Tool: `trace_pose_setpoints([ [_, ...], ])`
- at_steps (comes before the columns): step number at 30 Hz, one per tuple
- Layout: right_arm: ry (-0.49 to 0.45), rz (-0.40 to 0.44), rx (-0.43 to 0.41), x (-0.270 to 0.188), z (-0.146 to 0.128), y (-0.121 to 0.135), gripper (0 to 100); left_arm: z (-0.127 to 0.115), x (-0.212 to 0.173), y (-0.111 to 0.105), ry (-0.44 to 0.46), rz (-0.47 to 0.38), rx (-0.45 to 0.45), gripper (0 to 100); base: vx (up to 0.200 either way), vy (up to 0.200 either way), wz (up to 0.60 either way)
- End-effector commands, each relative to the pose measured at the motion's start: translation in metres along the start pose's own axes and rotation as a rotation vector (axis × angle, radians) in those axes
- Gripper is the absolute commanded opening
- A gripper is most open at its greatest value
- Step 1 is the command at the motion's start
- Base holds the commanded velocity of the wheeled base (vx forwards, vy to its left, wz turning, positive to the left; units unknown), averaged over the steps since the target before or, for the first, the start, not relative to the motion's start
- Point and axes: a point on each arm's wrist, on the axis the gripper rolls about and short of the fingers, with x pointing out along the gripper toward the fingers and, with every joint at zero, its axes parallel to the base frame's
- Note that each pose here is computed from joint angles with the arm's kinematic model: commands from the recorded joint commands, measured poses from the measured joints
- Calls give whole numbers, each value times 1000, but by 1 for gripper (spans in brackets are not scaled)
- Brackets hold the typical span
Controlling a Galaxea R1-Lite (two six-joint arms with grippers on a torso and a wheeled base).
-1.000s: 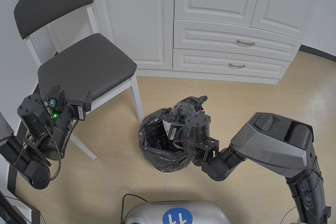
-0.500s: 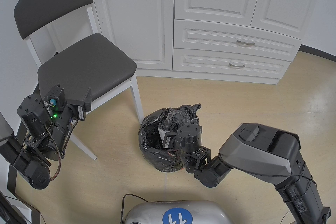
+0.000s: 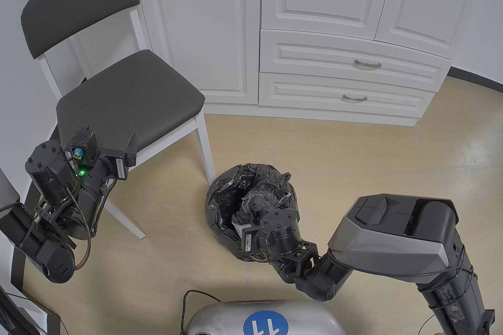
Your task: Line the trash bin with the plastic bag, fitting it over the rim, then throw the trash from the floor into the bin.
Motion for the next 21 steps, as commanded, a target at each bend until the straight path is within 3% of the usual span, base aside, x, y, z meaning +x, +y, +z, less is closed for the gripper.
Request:
trace_pose_setpoints([
  [1,-23,6,14,2,6,2,0,1,0,0,-2,0,-2,100,0,0,0],
  [7,-129,-8,53,29,2,-4,0,0,0,0,-2,2,0,100,0,0,0],
  [21,-143,-9,36,48,-19,-4,0,0,0,0,-1,1,11,100,0,0,0],
])
